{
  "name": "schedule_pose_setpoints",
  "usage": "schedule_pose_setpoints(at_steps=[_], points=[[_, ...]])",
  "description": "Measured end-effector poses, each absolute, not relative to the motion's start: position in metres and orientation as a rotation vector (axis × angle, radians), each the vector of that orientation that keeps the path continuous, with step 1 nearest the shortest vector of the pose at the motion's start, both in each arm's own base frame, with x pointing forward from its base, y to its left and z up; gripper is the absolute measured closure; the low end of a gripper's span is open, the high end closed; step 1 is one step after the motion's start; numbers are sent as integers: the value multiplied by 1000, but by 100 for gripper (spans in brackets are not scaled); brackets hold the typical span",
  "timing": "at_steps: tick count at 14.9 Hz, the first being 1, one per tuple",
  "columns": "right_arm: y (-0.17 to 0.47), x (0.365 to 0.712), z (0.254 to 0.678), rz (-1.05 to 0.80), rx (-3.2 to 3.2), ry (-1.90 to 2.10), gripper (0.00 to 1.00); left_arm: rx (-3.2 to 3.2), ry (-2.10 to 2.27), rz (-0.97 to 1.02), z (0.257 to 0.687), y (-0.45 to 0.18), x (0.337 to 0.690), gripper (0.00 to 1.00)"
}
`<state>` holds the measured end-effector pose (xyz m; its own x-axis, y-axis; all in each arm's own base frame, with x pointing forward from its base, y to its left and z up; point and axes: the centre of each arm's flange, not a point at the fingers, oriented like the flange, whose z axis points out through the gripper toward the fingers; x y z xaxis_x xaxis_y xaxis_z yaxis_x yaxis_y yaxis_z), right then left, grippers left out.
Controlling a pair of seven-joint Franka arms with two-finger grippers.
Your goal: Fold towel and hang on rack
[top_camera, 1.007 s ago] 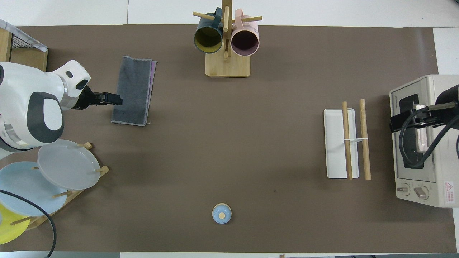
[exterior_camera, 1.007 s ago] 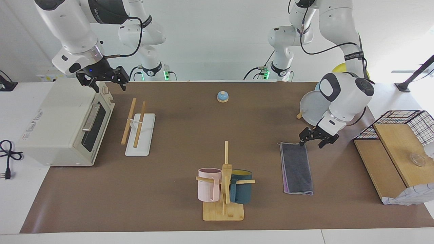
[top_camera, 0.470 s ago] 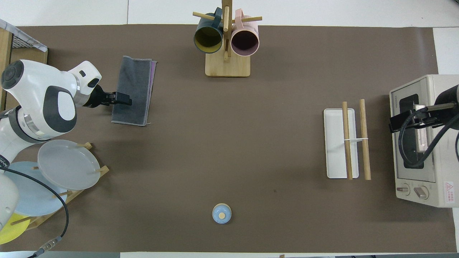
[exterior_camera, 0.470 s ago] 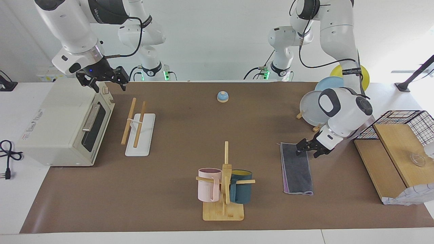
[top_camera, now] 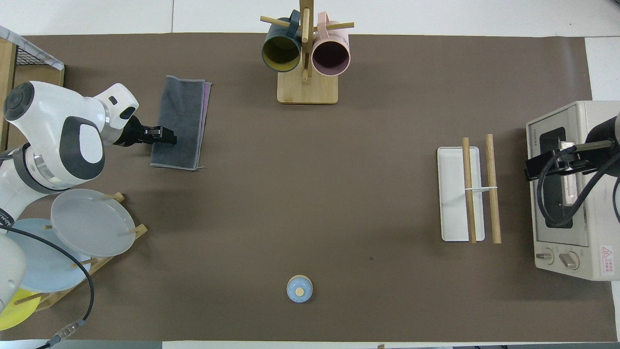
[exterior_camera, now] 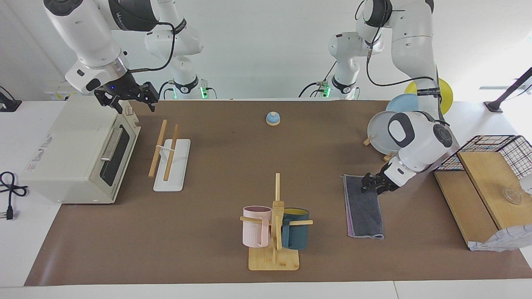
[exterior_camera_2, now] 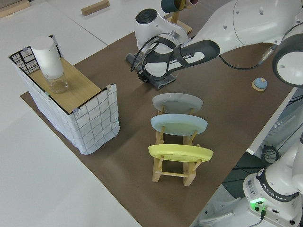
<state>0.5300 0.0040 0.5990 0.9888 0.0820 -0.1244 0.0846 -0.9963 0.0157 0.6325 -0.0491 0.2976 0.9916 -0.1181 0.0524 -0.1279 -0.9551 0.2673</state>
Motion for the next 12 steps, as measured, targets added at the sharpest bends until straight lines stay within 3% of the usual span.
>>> schedule_pose_setpoints(at_steps=[2,3,4,7,12], points=[[4,530,599,-197,3112,130,0,2862,-181,52,297,-49,632,46],[4,529,598,-205,3111,130,0,2862,-181,52,297,-49,632,46],[4,528,598,-208,3111,130,0,2862,-181,51,297,-49,632,52],[4,526,598,-208,3112,130,0,2861,-180,48,296,-49,632,91],[3,524,595,-220,3111,129,0,2855,-159,49,296,-48,632,92]])
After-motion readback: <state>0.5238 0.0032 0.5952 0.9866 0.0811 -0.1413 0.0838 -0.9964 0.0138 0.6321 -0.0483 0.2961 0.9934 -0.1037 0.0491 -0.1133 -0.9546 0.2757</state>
